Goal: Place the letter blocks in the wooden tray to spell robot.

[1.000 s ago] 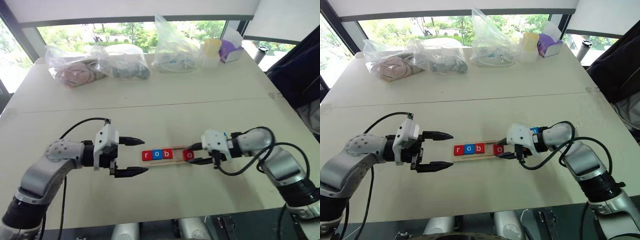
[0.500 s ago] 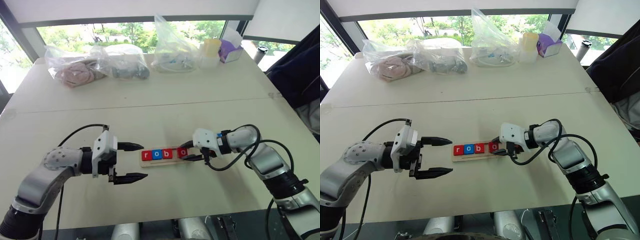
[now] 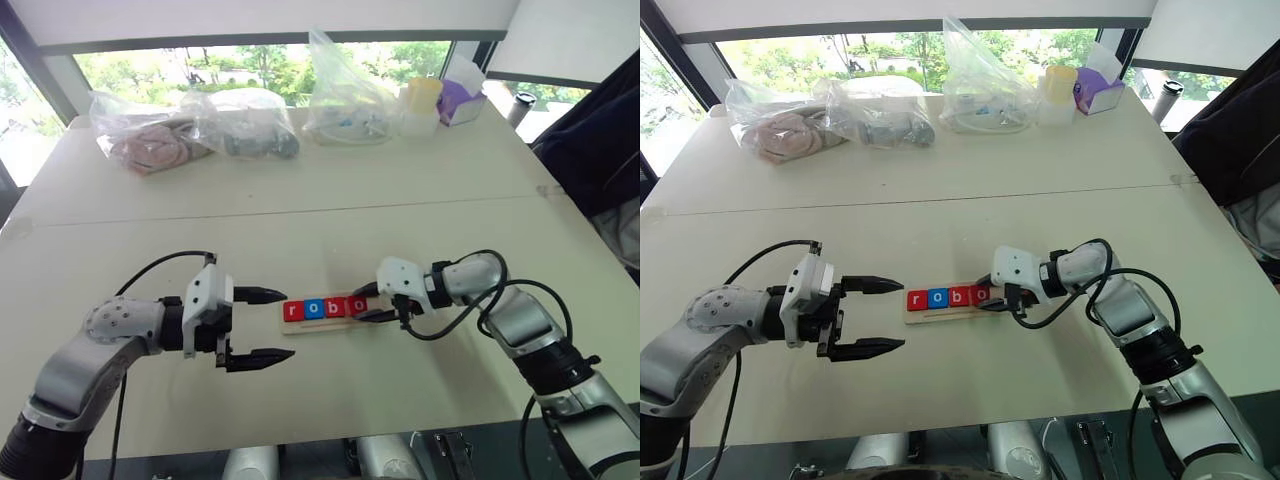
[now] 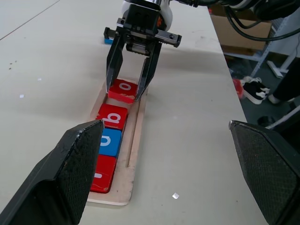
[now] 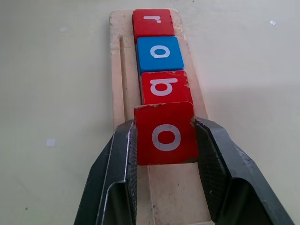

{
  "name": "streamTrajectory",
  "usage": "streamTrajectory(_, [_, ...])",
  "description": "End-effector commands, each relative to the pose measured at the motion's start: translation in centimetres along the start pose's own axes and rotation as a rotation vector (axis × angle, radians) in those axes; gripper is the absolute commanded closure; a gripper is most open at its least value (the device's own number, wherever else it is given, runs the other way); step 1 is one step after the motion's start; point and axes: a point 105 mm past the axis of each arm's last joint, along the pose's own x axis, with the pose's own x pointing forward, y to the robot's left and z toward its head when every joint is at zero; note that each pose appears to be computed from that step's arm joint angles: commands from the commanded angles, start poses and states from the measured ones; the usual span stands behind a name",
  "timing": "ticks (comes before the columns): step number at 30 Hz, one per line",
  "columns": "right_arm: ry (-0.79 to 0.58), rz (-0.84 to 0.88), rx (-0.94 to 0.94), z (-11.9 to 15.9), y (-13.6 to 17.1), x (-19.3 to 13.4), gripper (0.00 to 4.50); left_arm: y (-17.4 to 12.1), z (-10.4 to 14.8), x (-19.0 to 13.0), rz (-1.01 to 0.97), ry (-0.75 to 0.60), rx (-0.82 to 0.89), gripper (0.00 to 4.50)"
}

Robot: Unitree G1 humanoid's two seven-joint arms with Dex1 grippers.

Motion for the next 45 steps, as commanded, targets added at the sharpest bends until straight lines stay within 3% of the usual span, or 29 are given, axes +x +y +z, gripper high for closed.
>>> streamTrajectory(1, [-0.008,-0.011,-0.046,0.8,-0.5,-0.2,3.36,0.1,0.5,-0.3,0.007,-0.010,0.036,0.00])
streamTrajectory(11, [-0.004,-0.006,-0.044,0.6,-0.5,-0.1,3.36,0.0,0.4,-0.2,0.011,-0.014,0.038,0.00])
streamTrajectory(17, [0.004,-0.011,-0.050,0.5,-0.6,-0.3,0.22,0.1,0.4,-0.2,0.011,-0.014,0.038,0.00])
streamTrajectory(18, [0.002,-0.012,-0.050,0.6,-0.7,-0.3,0.10,0.1,0.4,-0.2,0.011,-0.014,0.038,0.00])
streamTrajectory(25, [-0.053,-0.111,-0.015,2.0,-2.2,-1.4,0.10,0.1,0.4,-0.1,0.008,-0.017,0.037,0.00])
streamTrajectory(28, [-0.078,-0.305,0.058,2.3,-4.3,-3.9,0.10,0.0,0.4,0.0,0.009,-0.018,0.038,0.00])
streamTrajectory(30, [-0.040,-0.542,0.132,1.2,-6.3,-6.7,0.10,0.0,0.4,0.0,0.011,-0.019,0.039,0.00])
streamTrajectory(33, [-0.004,-0.727,0.229,-0.1,-7.2,-8.8,0.10,0.0,0.3,0.1,0.011,-0.022,0.039,0.00])
streamTrajectory(37, [0.055,-0.990,0.471,-3.0,-5.4,-10.9,0.10,0.1,0.3,0.4,0.006,-0.032,0.041,0.00])
streamTrajectory(45, [0.145,-1.115,0.672,-5.9,-2.2,-9.8,0.10,0.5,0.6,1.0,-0.023,-0.044,0.050,0.00])
